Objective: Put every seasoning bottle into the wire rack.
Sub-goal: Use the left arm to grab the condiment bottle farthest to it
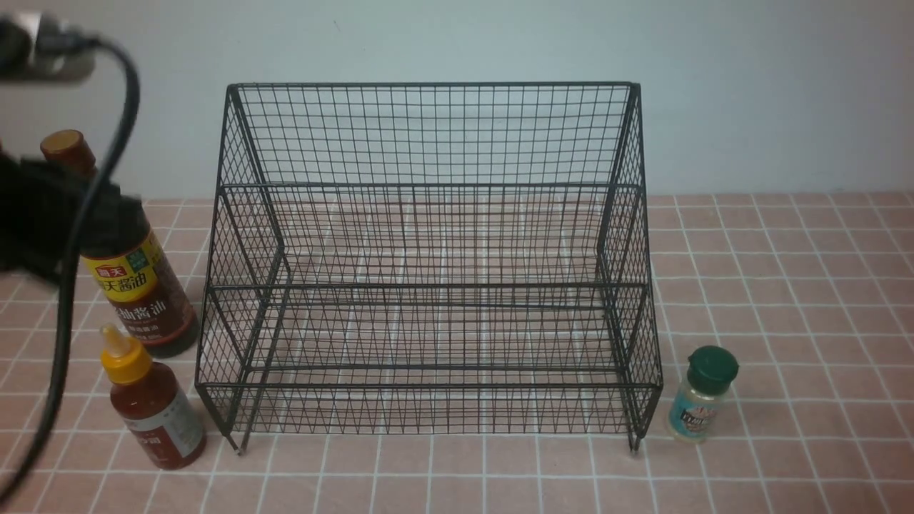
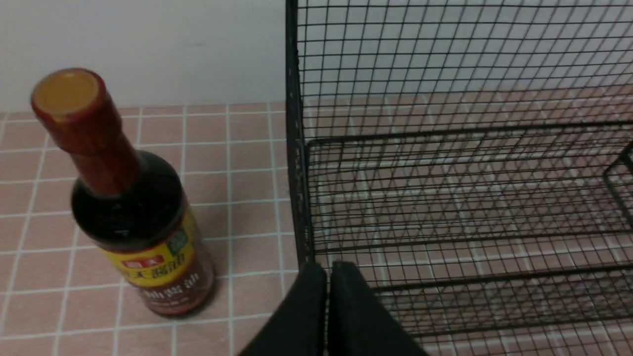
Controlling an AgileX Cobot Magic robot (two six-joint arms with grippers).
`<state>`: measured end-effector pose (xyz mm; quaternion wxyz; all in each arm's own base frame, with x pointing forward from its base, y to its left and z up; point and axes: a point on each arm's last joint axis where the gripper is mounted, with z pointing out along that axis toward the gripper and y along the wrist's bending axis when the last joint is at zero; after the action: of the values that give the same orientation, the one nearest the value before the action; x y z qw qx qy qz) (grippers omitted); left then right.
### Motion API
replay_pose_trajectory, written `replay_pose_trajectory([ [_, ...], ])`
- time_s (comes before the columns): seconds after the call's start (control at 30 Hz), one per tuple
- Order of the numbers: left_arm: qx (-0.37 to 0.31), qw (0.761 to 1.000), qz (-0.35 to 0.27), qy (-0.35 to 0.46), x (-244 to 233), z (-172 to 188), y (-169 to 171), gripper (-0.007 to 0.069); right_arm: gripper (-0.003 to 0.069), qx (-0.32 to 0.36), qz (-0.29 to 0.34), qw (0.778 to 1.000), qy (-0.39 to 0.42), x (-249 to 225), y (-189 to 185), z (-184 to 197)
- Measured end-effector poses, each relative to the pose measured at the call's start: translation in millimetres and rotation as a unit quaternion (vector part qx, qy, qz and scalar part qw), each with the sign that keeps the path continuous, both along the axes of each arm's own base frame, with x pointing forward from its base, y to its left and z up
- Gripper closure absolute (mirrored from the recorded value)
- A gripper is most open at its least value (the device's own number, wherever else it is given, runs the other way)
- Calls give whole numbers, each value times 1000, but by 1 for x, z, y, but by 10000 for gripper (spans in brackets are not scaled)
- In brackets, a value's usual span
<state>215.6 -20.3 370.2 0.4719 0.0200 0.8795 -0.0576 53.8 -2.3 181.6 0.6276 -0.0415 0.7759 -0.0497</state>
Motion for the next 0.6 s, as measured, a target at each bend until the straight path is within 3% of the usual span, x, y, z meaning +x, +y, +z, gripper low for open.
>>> replay_pose_trajectory([
  [0.23, -13, 993, 118, 10, 37, 44, 53, 632, 673, 0, 0, 1000, 0, 0, 0, 0],
  [0.43, 20, 995, 98, 27, 58, 34, 60, 617, 673, 0, 0, 1000, 0, 0, 0, 0],
  [0.6, 41, 996, 75, 27, 84, 16, 63, 466, 673, 0, 0, 1000, 0, 0, 0, 0],
])
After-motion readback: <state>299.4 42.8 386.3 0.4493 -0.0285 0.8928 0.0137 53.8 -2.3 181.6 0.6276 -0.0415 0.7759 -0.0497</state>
